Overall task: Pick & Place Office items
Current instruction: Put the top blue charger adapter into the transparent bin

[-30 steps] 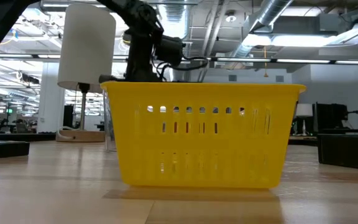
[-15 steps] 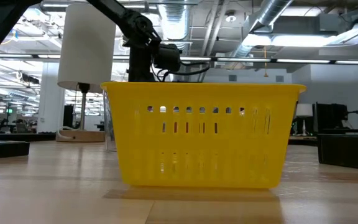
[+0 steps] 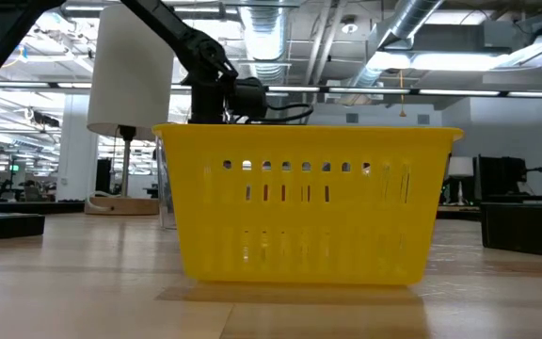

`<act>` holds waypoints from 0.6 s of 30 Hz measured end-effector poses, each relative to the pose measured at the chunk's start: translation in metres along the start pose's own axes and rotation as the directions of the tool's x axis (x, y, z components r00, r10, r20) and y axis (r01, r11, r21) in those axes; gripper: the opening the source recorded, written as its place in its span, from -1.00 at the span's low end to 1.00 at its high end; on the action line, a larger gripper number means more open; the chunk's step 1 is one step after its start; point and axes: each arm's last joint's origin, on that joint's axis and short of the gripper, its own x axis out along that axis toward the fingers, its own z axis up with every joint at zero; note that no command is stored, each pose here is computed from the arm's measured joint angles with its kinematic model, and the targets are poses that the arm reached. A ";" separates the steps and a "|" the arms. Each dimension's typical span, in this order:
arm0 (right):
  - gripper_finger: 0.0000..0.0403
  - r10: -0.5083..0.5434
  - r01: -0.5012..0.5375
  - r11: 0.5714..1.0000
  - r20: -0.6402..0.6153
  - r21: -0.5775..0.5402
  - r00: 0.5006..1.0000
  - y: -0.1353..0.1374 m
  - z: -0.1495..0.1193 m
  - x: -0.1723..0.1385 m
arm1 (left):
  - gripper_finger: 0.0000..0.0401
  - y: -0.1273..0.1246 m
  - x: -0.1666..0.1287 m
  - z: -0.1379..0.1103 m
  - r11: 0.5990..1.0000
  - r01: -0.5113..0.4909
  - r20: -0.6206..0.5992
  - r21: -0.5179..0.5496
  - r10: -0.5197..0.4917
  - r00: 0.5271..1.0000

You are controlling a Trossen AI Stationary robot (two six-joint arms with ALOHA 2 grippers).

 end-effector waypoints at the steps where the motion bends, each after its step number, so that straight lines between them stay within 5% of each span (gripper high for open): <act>1: 0.31 0.001 -0.001 1.000 0.001 0.001 1.000 0.000 0.000 0.000 | 0.29 0.000 0.002 -0.001 1.000 0.000 0.003 -0.003 0.000 1.000; 18: 0.31 0.010 -0.011 0.999 0.027 0.030 1.000 0.002 0.003 0.000 | 0.03 -0.005 0.022 -0.010 0.999 -0.012 0.058 -0.037 0.014 0.998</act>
